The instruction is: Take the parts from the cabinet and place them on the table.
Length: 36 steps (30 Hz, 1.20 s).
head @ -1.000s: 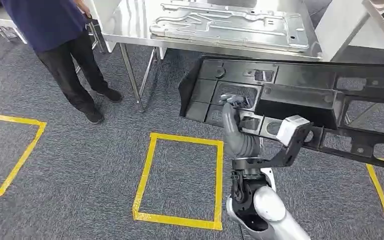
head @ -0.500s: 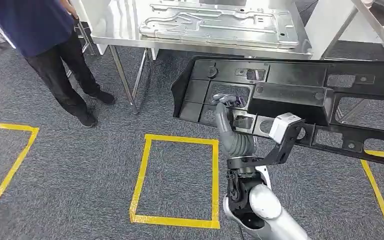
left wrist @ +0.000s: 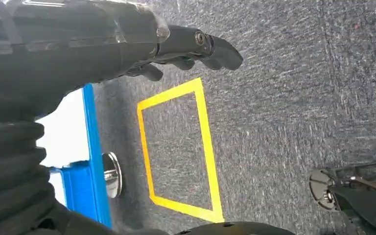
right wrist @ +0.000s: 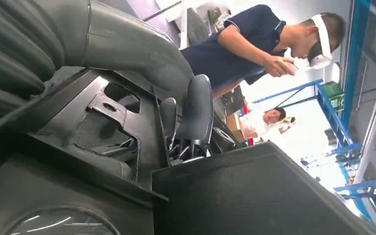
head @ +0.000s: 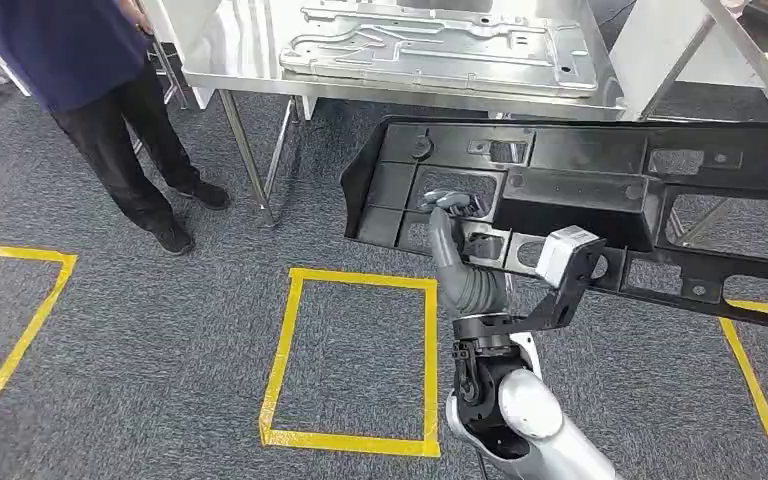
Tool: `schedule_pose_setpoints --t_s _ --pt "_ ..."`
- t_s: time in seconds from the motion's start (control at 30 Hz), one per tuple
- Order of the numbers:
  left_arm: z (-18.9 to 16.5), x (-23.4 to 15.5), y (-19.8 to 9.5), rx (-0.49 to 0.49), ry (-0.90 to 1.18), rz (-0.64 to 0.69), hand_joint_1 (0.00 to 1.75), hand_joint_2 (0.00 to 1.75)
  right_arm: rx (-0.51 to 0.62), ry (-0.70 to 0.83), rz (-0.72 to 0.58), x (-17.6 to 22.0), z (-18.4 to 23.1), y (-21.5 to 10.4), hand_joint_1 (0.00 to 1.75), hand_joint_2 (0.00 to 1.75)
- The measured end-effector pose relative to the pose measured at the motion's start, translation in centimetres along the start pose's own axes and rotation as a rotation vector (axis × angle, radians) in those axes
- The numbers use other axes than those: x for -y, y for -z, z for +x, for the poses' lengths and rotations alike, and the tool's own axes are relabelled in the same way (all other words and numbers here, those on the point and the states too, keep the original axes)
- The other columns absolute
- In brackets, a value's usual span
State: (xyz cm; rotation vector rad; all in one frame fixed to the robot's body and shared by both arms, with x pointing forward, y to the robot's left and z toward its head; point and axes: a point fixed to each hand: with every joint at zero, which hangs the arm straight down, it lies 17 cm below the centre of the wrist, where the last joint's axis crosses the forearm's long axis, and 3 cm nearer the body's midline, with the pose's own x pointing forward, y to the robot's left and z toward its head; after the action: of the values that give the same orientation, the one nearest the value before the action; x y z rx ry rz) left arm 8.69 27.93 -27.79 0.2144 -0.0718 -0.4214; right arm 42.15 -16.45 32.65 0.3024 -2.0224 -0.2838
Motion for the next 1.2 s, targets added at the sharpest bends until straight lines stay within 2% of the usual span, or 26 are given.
schedule_pose_setpoints --t_s 0.17,0.47,0.73,1.2 --pt "0.2 -0.1 0.0 0.006 0.016 0.016 0.0 1.75 -0.032 -0.009 -0.015 1.3 -0.3 -1.2 1.75 1.75" --pt "0.3 0.1 -0.1 0.006 0.007 0.026 0.0 1.75 -0.027 -0.043 -0.025 3.0 0.9 -1.6 1.75 1.75" --pt "0.7 0.2 -0.1 0.019 -0.07 0.023 0.0 1.75 -0.007 -0.065 -0.023 3.2 1.7 -2.0 1.75 1.75" --pt "0.6 -0.1 0.0 0.021 -0.074 0.034 0.0 1.75 -0.018 -0.081 -0.029 3.6 1.3 -2.8 1.75 1.75"
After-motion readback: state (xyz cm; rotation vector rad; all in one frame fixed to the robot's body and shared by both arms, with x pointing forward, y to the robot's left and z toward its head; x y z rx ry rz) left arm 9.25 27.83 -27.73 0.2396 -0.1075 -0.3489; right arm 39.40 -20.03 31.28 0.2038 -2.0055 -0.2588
